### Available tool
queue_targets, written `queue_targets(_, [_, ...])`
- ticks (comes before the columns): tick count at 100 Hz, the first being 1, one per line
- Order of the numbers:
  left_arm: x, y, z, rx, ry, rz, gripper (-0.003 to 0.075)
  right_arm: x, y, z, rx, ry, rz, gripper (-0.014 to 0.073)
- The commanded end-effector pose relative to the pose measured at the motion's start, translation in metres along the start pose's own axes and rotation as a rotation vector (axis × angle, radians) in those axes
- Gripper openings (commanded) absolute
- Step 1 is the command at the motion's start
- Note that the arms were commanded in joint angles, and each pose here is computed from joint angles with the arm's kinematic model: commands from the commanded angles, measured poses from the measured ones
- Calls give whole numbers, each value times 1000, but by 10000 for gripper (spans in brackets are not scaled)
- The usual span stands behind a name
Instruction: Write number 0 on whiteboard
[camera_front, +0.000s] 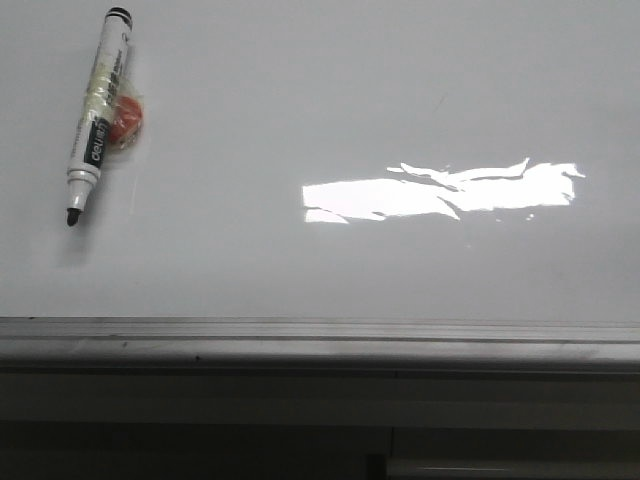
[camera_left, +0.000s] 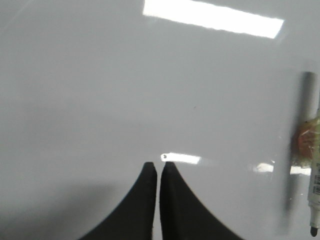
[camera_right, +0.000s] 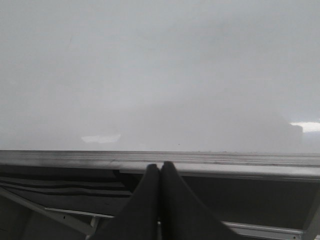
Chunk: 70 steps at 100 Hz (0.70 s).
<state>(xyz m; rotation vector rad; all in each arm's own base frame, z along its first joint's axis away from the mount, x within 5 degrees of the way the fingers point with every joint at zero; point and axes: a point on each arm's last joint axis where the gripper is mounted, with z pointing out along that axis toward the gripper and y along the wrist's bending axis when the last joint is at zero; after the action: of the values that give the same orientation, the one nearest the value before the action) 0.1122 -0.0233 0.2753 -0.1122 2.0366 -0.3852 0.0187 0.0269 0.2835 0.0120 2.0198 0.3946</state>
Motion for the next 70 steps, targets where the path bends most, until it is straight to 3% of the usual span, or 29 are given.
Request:
queue_targets(1, [-16, -5, 4, 24, -69, 22, -19, -14, 3, -3, -6, -64, -5, -69])
queue_targets(13, [-16, -12, 8, 100, -47, 76, -17, -13, 3, -3, -6, -59, -5, -69])
queue_targets(27, [-17, -29, 7, 286, -50, 107, 30, -12, 3, -3, -8, -46, -5, -69])
queue_targets(36, [-18, -37, 4, 375, -83, 150, 114, -12, 3, -3, -8, -46, -5, -69])
queue_targets(54, [-22, -37, 4, 385, -112, 83, 290, -13, 3, -3, -6, -59, -5, -69])
queue_targets(64, [-20, -40, 6, 419, -82, 69, 412, -15, 3, -3, -5, -74, -5, -69])
queue_targets(70, [-19, -42, 8, 443, -57, 48, 447, -16, 3, -3, -11, -82, -7, -69])
